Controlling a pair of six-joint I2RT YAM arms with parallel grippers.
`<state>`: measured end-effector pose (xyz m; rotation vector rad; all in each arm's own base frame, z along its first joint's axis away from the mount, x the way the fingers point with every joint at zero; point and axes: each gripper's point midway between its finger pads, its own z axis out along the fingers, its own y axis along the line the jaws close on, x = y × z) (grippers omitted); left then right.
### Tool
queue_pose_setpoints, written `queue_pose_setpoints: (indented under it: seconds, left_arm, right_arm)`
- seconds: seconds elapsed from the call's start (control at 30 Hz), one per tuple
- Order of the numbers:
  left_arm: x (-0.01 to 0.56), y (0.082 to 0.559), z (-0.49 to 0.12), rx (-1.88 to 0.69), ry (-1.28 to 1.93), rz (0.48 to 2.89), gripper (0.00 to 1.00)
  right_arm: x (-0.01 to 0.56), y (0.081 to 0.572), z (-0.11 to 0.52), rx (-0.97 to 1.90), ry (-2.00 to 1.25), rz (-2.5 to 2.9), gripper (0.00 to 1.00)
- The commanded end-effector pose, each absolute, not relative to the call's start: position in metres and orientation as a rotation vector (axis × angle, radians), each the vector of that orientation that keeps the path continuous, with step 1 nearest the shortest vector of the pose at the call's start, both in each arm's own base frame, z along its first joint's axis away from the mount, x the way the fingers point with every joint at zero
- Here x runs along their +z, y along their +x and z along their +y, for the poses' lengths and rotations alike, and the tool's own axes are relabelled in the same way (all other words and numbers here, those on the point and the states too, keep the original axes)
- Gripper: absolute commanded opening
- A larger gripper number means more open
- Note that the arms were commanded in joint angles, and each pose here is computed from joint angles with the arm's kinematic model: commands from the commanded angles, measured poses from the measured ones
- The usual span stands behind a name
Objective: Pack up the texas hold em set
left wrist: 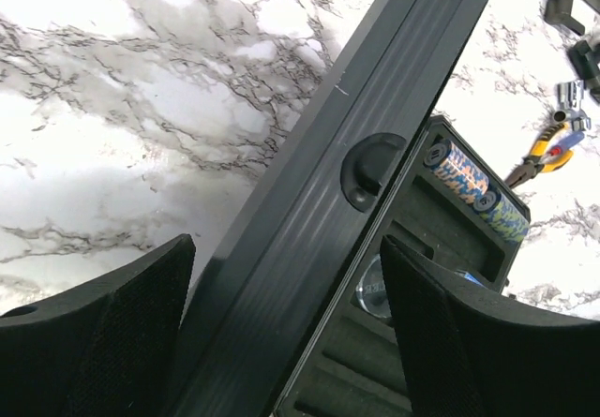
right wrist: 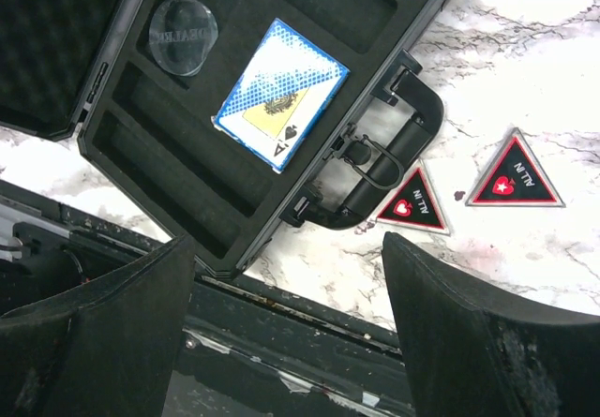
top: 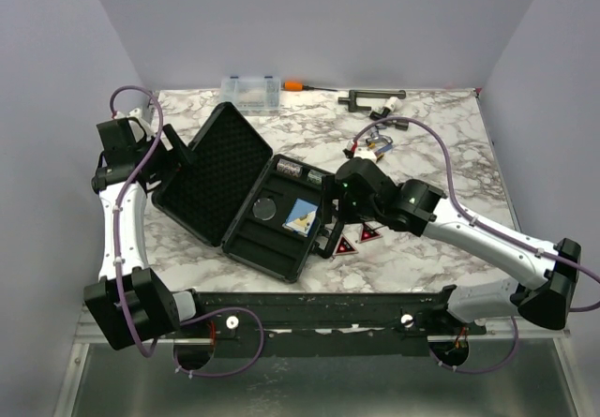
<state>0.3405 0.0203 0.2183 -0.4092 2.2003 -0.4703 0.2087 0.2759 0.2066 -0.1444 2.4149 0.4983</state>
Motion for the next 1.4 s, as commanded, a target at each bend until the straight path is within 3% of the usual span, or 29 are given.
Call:
queue_pose_setpoints:
  seconds: [0.0,0.2,0.4,0.67,1.0,1.1,1.27,1.37]
  left_arm:
    - [0.207,0.332,-0.004,-0.644,-0.387,2.247,0.75]
    - [0.218,0.321,-0.028,-0.656,-0.294,2.219,0.52]
    - [0.232,0.308,-0.055,-0.627,-0.135,2.162,0.32]
    - [0.278,0.313,-0.058,-0.523,-0.032,2.043,0.12]
    - [0.306,0.319,-0.038,-0.372,-0.036,1.987,0.08]
    - [0.32,0.322,-0.041,-0.396,-0.022,1.962,0.08]
    - [0.33,0.32,-0.046,-0.414,0.005,1.94,0.08]
    - [0.329,0.317,-0.045,-0.403,0.013,1.937,0.08]
  right_arm:
    - [0.204,0.205,0.261,0.455,-0.116,2.412,0.84]
    - [0.191,0.2,0.256,0.45,-0.109,2.431,0.81]
    - [0.16,0.192,0.267,0.489,-0.144,2.492,0.72]
    - [0.154,0.214,0.286,0.433,-0.166,2.471,0.67]
    - [0.156,0.238,0.283,0.298,-0.116,2.423,0.65]
    - [0.149,0.242,0.3,0.322,-0.175,2.437,0.49]
    - [0.138,0.259,0.315,0.25,-0.214,2.445,0.01]
    - [0.136,0.267,0.324,0.233,-0.234,2.452,0.01]
